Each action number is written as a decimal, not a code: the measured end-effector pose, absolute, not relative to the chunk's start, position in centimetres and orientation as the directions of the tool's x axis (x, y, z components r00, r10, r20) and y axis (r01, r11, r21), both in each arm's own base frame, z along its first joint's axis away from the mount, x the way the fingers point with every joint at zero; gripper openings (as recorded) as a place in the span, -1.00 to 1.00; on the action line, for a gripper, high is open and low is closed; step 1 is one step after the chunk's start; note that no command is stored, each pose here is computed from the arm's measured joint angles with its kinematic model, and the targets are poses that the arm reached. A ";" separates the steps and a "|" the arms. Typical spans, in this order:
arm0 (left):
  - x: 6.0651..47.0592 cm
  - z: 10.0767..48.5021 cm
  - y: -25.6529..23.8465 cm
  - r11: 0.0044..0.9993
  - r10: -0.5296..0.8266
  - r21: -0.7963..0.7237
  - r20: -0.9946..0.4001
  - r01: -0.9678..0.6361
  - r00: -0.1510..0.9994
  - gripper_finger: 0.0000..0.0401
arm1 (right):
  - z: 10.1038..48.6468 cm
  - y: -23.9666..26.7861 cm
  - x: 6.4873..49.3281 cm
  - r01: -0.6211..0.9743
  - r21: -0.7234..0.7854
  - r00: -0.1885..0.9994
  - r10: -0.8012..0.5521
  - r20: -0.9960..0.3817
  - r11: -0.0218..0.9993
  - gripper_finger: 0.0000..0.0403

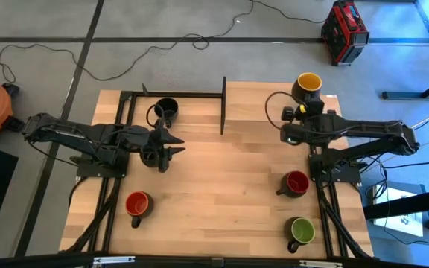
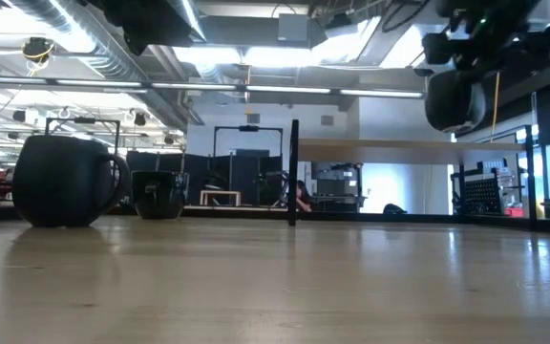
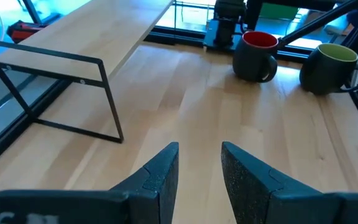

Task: Place coffee mugs
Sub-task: Put the yellow mug on the shelf, then put the red mug on the shelf

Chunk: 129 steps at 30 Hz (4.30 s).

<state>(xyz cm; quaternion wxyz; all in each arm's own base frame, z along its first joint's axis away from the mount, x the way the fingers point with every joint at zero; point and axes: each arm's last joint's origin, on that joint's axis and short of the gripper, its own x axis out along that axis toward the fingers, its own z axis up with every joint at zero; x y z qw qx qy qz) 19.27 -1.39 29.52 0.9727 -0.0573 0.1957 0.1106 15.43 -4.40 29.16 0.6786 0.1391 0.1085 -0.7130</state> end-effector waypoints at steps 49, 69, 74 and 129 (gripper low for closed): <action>19.3 29.5 -0.1 0.957 0.235 -0.067 -0.396 -0.283 0.888 -0.42 | 27.2 -9.9 13.5 1.000 0.015 0.011 -0.903 -0.430 0.005 -0.70; 19.3 29.5 -0.1 0.956 0.238 -0.066 -0.396 -0.286 0.887 -0.42 | 27.0 -9.8 13.0 0.996 -0.082 -0.066 -0.908 -0.414 -0.035 -0.29; 19.3 29.5 0.0 0.951 0.256 -0.059 -0.394 -0.302 0.883 -0.42 | 27.0 -9.8 13.0 0.995 -0.090 -0.073 -0.910 -0.408 -0.040 -0.22; 19.3 29.5 0.0 0.951 0.257 -0.059 -0.393 -0.304 0.883 -0.42 | 34.9 -8.7 12.4 0.954 0.072 0.289 -0.829 -0.479 0.291 0.16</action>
